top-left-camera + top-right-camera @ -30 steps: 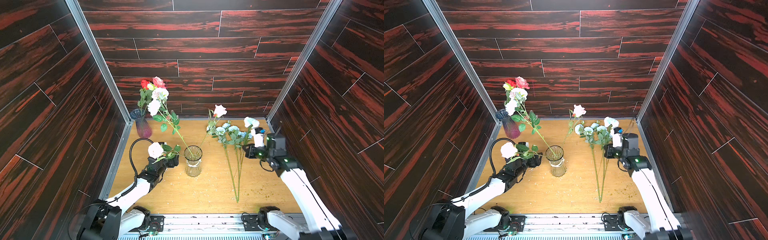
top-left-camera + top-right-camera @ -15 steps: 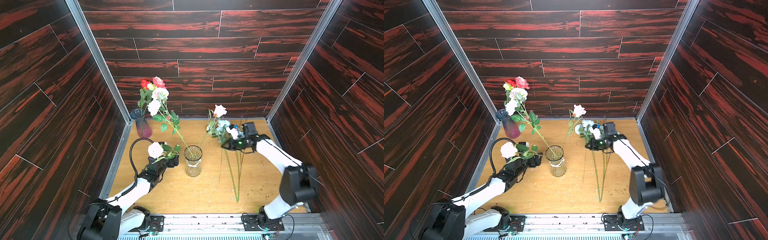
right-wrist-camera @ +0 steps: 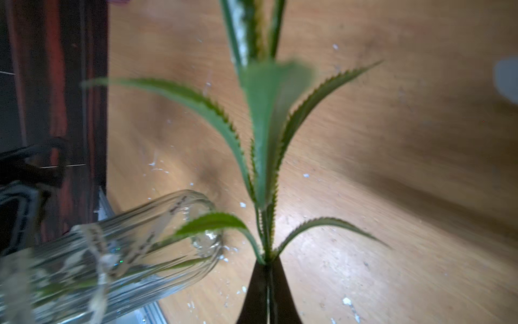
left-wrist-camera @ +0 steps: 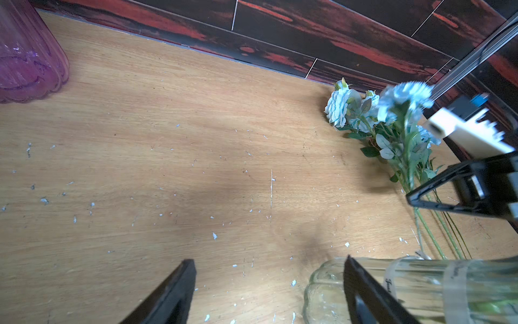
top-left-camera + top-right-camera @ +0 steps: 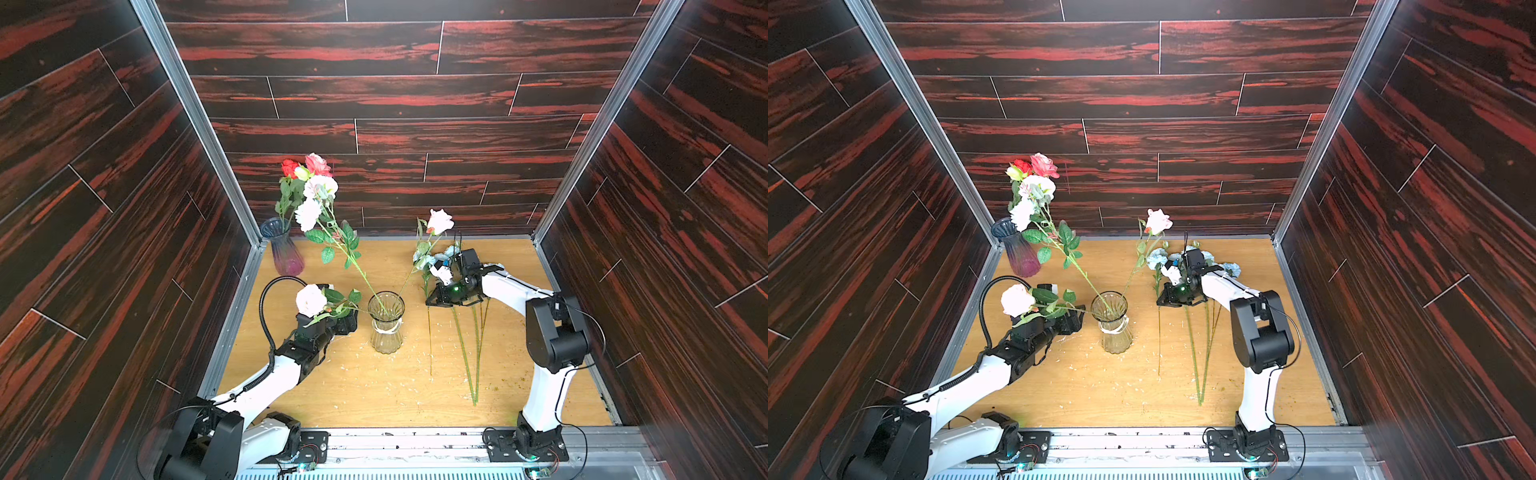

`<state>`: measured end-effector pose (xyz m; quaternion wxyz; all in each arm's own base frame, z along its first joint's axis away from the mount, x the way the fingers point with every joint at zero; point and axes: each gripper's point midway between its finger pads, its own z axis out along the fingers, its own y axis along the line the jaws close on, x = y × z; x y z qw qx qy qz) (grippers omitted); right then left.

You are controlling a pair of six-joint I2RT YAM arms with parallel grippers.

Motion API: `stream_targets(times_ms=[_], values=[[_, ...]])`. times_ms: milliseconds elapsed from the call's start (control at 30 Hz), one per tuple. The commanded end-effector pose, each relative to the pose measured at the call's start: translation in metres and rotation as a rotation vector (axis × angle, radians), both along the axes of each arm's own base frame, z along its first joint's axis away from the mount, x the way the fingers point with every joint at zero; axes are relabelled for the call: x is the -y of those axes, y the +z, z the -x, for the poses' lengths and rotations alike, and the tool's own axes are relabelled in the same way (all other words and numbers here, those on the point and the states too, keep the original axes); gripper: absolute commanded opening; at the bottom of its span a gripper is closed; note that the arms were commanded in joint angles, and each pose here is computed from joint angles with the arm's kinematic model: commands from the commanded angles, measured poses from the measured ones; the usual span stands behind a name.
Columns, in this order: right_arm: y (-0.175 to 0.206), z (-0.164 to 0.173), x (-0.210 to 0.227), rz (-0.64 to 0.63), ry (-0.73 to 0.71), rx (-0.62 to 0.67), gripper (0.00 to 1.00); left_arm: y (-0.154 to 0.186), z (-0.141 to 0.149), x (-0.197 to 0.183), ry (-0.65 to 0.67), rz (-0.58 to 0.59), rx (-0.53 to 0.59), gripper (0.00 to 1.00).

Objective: Pick out blue flowers from the vase
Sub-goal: Place the flower at the center of the board.

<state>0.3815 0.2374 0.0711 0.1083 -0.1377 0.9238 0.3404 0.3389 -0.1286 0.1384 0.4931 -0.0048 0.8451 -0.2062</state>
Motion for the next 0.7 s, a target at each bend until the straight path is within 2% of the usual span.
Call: stream_targets(times_ms=[0,367,667], values=[[-0.021,0.004,0.01,0.078,-0.012,-0.024,0.0,0.011,-0.005,0.001,0.001,-0.005,0.024,0.84],[-0.052,0.0,0.033,0.244,-0.057,-0.058,0.0,0.012,-0.005,0.001,0.001,-0.004,0.029,0.84],[-0.06,-0.005,0.041,0.305,-0.072,-0.066,0.09,0.012,-0.005,0.001,0.001,-0.003,0.029,0.84]])
